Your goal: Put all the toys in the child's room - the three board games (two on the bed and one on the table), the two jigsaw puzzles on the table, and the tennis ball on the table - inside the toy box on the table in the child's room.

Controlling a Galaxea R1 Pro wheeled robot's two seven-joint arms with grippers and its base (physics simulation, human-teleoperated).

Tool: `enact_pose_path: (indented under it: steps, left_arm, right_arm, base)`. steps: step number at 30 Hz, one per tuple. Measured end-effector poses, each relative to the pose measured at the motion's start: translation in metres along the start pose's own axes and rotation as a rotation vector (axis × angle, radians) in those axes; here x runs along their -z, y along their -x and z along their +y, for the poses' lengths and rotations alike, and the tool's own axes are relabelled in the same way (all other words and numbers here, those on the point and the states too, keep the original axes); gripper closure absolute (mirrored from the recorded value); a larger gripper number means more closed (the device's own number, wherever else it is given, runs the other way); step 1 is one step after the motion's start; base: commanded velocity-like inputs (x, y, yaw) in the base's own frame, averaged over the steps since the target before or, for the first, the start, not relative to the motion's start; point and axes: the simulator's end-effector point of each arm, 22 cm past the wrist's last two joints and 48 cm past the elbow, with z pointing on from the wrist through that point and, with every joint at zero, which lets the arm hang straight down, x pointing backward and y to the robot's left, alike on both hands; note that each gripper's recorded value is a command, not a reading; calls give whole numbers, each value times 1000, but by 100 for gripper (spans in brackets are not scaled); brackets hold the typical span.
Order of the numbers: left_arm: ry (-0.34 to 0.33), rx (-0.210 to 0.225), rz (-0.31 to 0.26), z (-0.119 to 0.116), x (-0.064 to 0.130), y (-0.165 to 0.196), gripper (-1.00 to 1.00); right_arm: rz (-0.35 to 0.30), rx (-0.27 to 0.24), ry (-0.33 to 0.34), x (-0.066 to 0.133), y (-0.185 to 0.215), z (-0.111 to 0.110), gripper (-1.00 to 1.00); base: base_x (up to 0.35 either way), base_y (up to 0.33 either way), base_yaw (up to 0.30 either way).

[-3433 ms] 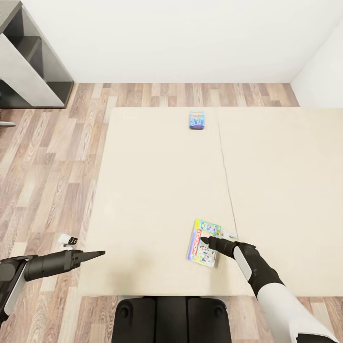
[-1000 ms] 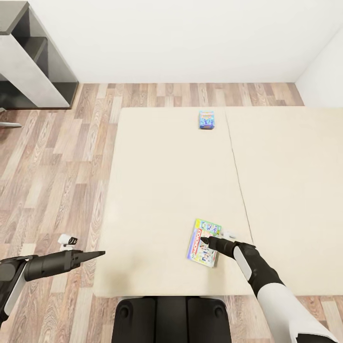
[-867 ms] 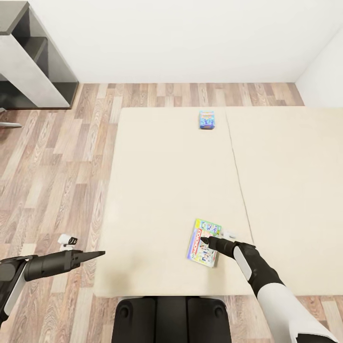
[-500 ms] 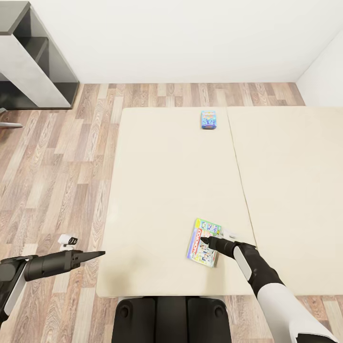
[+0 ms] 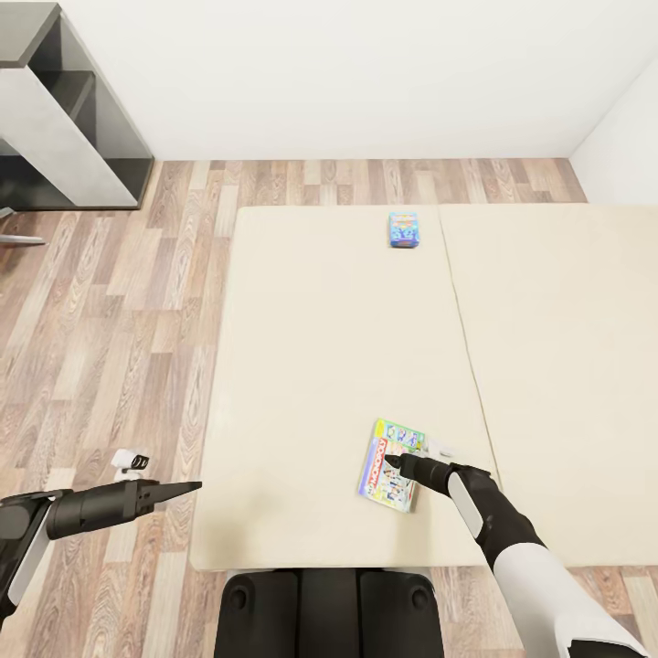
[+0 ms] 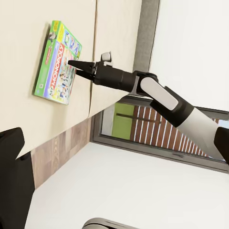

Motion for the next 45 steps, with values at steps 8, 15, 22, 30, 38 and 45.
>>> enact_pose_path:
  steps: [8, 15, 22, 30, 38, 45]
  left_arm:
    - [0, 0, 0, 0, 0, 0, -100]
    - [1, 0, 1, 0, 0, 0, -100]
    - [0, 0, 0, 0, 0, 0, -100]
    - [0, 0, 0, 0, 0, 0, -100]
    - [0, 0, 0, 0, 0, 0, -100]
    - [1, 0, 0, 0, 0, 0, -100]
  right_arm:
    - [0, 0, 0, 0, 0, 0, -100]
    - [0, 0, 0, 0, 0, 0, -100]
    - [0, 0, 0, 0, 0, 0, -100]
    - [0, 0, 0, 0, 0, 0, -100]
    - [0, 1, 0, 0, 0, 0, -100]
    - [0, 0, 0, 0, 0, 0, -100]
  base:
    - [0, 3, 0]
    - [0, 69, 0]
    - [0, 31, 0]
    - [0, 8, 0]
    - [0, 99, 0]
    - [0, 8, 0]
